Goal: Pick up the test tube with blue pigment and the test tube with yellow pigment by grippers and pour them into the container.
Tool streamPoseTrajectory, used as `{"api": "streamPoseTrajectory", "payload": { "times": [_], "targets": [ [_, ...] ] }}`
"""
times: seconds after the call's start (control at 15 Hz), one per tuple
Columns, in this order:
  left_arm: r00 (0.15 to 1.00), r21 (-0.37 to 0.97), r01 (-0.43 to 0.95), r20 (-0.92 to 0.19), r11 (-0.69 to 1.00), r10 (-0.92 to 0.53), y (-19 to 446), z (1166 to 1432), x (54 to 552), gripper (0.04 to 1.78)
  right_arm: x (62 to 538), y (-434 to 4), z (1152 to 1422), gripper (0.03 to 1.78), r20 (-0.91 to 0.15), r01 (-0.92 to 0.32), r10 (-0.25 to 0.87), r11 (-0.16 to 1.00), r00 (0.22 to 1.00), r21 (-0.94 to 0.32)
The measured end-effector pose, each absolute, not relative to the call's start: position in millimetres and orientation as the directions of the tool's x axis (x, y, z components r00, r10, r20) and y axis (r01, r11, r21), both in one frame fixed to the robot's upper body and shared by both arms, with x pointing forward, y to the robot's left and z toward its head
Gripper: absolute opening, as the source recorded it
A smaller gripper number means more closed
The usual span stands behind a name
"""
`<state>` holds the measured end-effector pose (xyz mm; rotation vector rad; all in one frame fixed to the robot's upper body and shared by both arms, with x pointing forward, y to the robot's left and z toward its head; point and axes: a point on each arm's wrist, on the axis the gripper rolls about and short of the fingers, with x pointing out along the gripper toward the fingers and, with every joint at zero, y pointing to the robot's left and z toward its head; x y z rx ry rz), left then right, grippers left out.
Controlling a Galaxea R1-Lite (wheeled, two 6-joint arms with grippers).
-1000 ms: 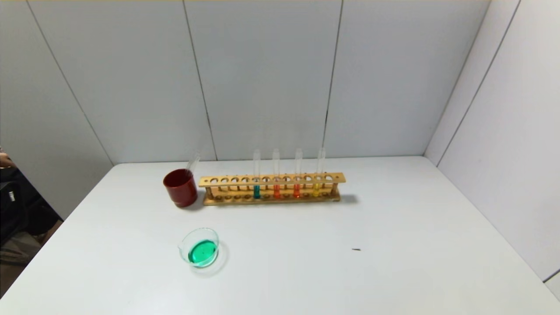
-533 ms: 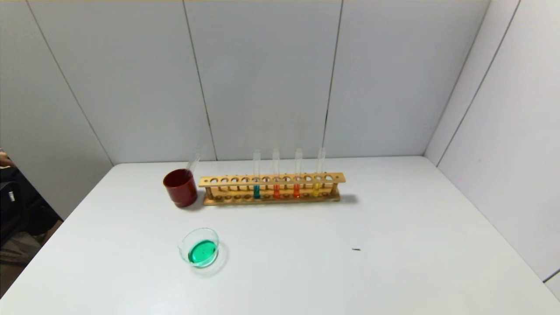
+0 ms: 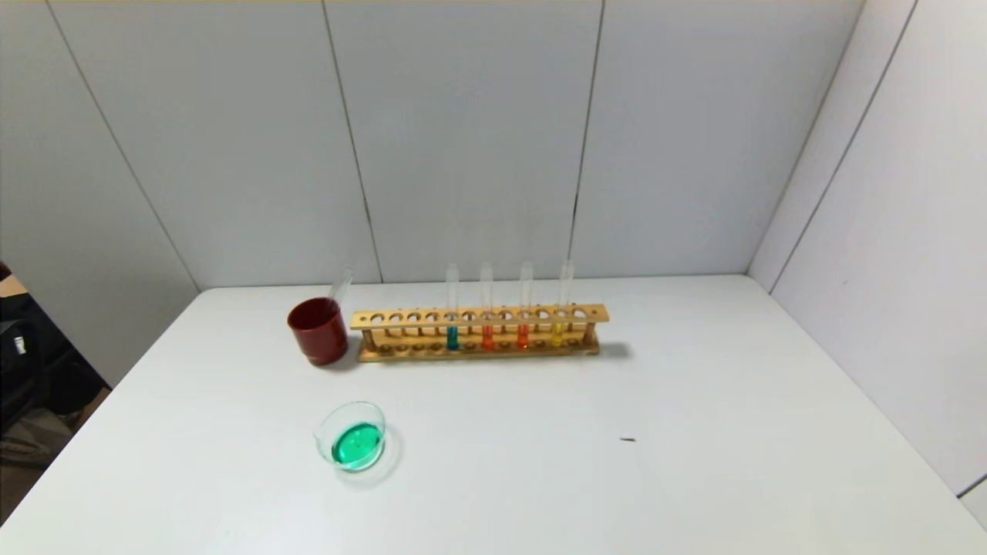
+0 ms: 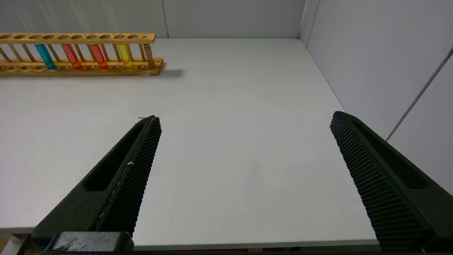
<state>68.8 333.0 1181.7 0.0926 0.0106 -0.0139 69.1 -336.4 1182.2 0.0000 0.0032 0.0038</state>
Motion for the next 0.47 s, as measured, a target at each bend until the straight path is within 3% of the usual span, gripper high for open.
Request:
{"api": "streamPoseTrajectory", "payload": {
  "times": [0.47],
  "targets": [
    [0.999, 0.091, 0.032, -0.015, 0.995, -0.031, 332.6, 1181.6, 68.7, 1.74, 69.1, -336.4, 1182.2, 1.75, -0.003, -0.002, 0.002, 1.0, 1.0, 0.001]
  ]
}}
